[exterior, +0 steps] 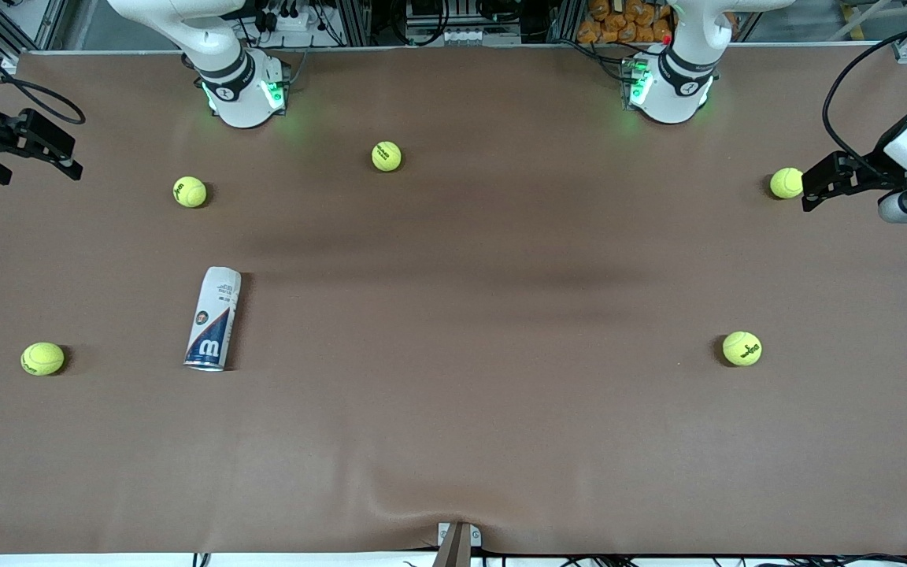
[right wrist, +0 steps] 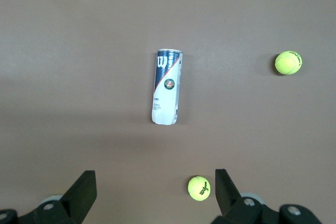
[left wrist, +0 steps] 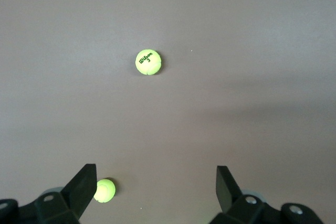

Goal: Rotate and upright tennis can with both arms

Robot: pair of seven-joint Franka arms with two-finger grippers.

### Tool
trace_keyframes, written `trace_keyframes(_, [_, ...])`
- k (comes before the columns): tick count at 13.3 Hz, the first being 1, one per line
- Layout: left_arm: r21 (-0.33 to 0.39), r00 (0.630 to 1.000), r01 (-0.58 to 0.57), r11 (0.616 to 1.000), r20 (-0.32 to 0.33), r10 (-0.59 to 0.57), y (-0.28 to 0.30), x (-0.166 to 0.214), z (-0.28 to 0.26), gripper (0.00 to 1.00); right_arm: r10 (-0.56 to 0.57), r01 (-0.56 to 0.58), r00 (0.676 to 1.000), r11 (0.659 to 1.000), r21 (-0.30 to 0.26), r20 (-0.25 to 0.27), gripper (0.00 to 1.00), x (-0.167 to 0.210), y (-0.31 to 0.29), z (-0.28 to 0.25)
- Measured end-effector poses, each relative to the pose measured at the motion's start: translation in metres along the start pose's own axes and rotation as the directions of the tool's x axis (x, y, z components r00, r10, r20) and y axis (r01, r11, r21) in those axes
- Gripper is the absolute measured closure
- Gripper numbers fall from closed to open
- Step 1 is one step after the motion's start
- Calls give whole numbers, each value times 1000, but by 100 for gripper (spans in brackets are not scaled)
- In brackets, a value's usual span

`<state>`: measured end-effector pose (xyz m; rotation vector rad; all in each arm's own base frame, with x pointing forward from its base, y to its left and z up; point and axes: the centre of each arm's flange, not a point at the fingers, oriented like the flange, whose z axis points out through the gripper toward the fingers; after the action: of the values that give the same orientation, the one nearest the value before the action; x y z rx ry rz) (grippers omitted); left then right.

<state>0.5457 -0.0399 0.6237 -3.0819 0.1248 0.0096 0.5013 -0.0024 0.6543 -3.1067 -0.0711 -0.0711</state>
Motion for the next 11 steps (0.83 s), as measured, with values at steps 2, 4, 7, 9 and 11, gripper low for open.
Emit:
trace_keyframes(2, [0,1000,0,1000,1,0,0,0,0,0,0,0,1000,1000,0,0,0,0,0,0])
trace_keyframes(4, [0,1000,0,1000,1,0,0,0,0,0,0,0,1000,1000,0,0,0,0,0,0])
trace_keyframes(7, [0,1000,0,1000,3,0,0,0,1,0,0,0,1000,1000,0,0,0,0,0,0])
trace_keyframes(9, [0,1000,0,1000,7,0,0,1,2,0,0,0,1000,1000,0,-1,0,0,0,0])
trace_keyframes(11, [0,1000,0,1000,10,0,0,1,3,0,0,0,1000,1000,0,-1,0,0,0,0])
